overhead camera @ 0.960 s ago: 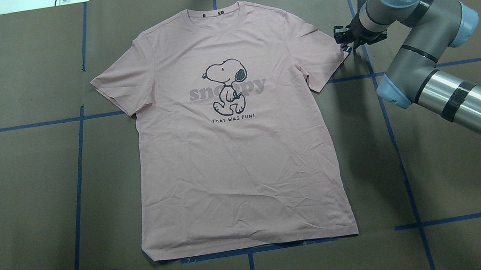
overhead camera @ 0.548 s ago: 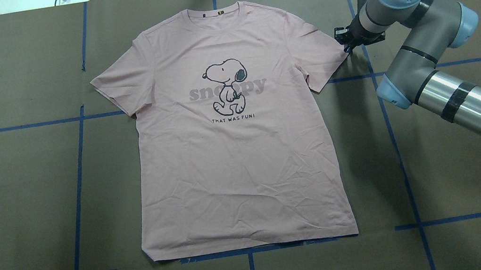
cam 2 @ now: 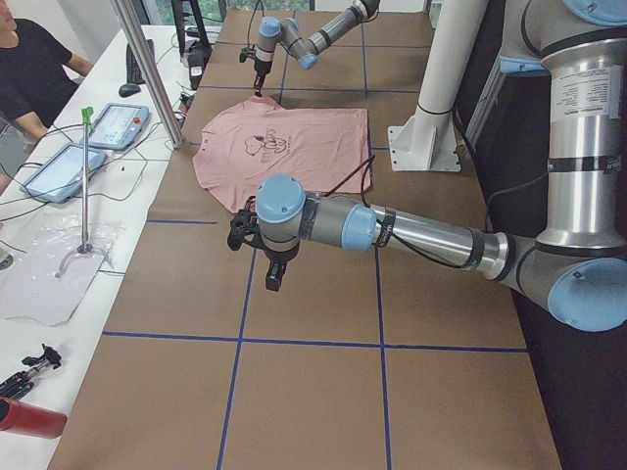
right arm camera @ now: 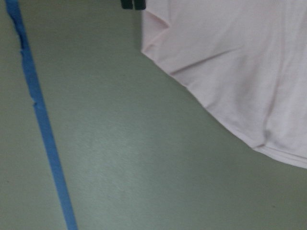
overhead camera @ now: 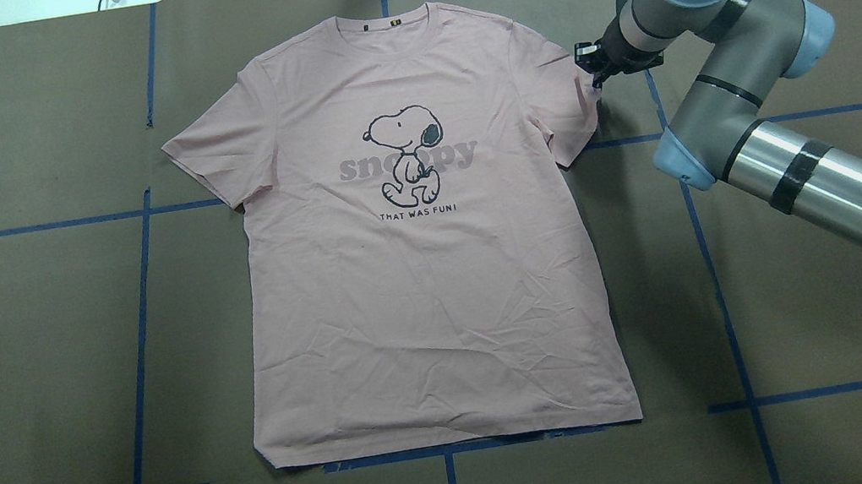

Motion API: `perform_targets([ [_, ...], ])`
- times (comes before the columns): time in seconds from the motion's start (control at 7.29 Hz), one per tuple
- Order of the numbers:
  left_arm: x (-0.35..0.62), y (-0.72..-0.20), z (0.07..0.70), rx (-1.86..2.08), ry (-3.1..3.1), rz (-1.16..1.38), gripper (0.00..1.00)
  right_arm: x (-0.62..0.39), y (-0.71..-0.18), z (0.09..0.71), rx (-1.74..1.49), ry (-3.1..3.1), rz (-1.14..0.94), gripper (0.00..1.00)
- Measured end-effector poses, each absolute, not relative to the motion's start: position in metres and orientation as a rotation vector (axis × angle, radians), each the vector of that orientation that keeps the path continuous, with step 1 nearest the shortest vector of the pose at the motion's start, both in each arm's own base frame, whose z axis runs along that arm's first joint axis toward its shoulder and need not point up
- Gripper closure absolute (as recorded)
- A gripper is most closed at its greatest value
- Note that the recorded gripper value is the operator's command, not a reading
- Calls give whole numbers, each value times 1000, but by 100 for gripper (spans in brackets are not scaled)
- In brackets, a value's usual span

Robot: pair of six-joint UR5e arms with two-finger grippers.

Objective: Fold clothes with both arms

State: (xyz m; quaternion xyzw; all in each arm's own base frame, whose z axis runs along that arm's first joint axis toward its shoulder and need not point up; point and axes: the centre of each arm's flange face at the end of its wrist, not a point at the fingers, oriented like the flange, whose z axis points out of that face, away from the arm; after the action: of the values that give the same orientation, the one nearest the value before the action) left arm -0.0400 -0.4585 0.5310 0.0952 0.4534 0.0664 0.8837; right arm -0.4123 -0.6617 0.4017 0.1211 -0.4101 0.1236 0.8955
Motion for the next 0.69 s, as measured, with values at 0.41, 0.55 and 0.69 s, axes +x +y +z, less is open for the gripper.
perform_targets([
  [0.41, -40, -457, 527, 204, 944, 141, 0, -438, -664, 345, 285, -904, 229, 100],
  [0.55, -40, -456, 527, 204, 944, 141, 0, -458, -662, 329, 295, -908, 224, 100],
  [0.69, -40, -456, 526, 205, 944, 141, 0, -490, -659, 312, 316, -893, 224, 54],
])
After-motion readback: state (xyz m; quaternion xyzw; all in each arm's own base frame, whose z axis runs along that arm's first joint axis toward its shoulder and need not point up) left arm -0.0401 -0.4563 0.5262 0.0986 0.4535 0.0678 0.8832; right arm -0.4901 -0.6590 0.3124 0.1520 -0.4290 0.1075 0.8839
